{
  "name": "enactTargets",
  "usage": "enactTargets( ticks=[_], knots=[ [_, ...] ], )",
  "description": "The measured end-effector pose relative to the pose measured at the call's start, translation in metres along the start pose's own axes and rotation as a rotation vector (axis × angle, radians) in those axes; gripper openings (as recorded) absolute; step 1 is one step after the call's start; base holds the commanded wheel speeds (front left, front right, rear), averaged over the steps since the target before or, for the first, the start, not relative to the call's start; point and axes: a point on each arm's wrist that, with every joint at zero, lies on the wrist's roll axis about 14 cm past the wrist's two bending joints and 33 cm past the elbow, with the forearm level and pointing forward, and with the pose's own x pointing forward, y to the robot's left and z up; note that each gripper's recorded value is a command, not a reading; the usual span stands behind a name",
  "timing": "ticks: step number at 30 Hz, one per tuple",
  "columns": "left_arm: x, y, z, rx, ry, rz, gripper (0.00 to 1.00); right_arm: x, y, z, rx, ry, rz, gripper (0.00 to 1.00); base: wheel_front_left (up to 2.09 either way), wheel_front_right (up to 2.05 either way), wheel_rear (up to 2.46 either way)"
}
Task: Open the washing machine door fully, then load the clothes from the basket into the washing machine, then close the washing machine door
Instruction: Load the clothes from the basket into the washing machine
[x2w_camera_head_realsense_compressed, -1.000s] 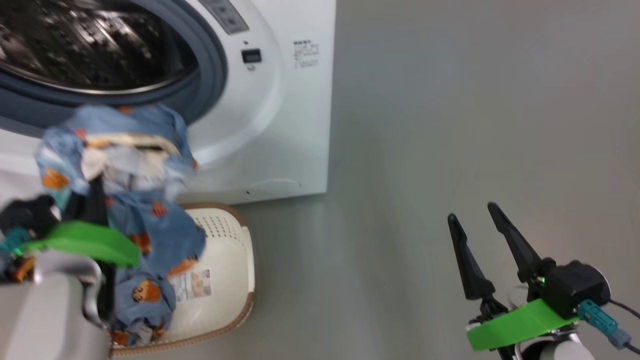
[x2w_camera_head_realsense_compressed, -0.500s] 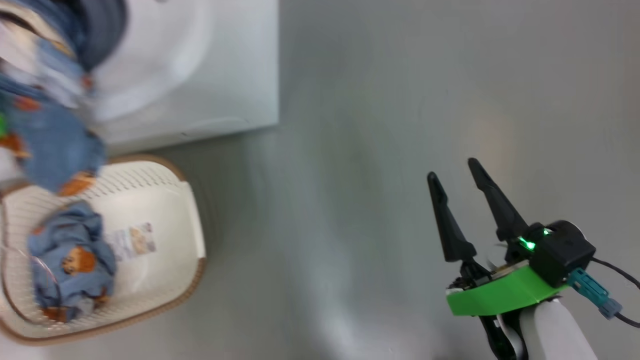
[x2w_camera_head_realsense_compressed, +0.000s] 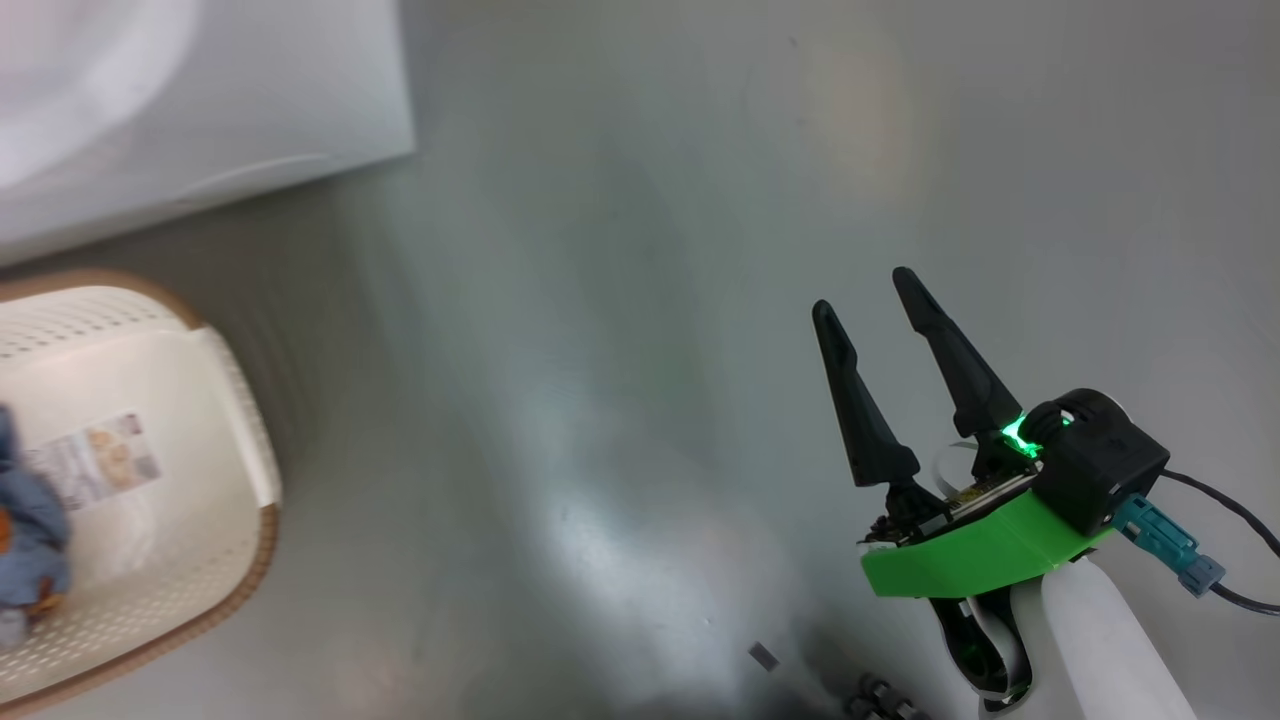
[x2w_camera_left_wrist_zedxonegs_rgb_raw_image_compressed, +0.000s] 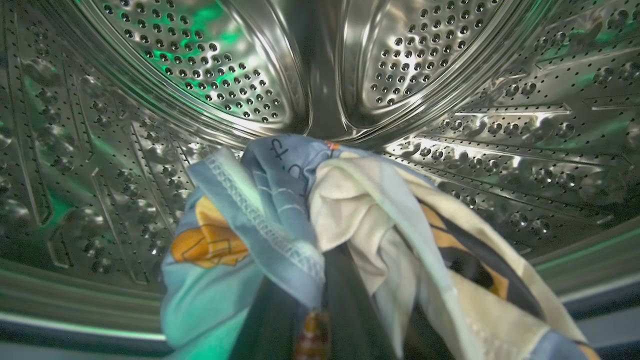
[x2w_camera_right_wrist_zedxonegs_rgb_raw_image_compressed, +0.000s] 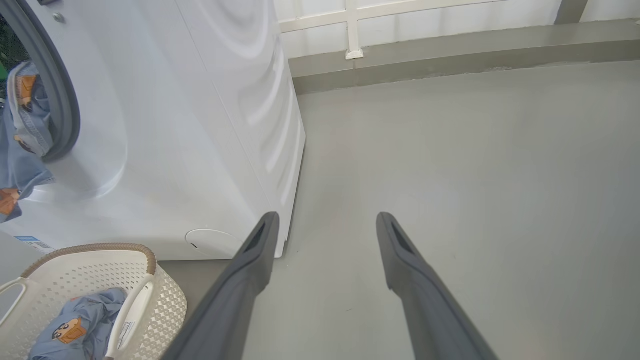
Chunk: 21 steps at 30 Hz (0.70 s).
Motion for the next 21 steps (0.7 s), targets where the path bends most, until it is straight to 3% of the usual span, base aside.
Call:
enactTargets(
  ticks=[11,21],
  knots=[
    [0.034,0.011,0.075,0.086,-0.342,0.085,0.00,-0.001,-0.020,-0.018,-0.008,0.051,-0.055,1.00,0.00,0.00,0.00],
    [0.029,0.023,0.122,0.187,-0.581,0.176,0.00,0.007,-0.019,-0.026,0.001,0.057,-0.043,1.00,0.00,0.00,0.00]
  ],
)
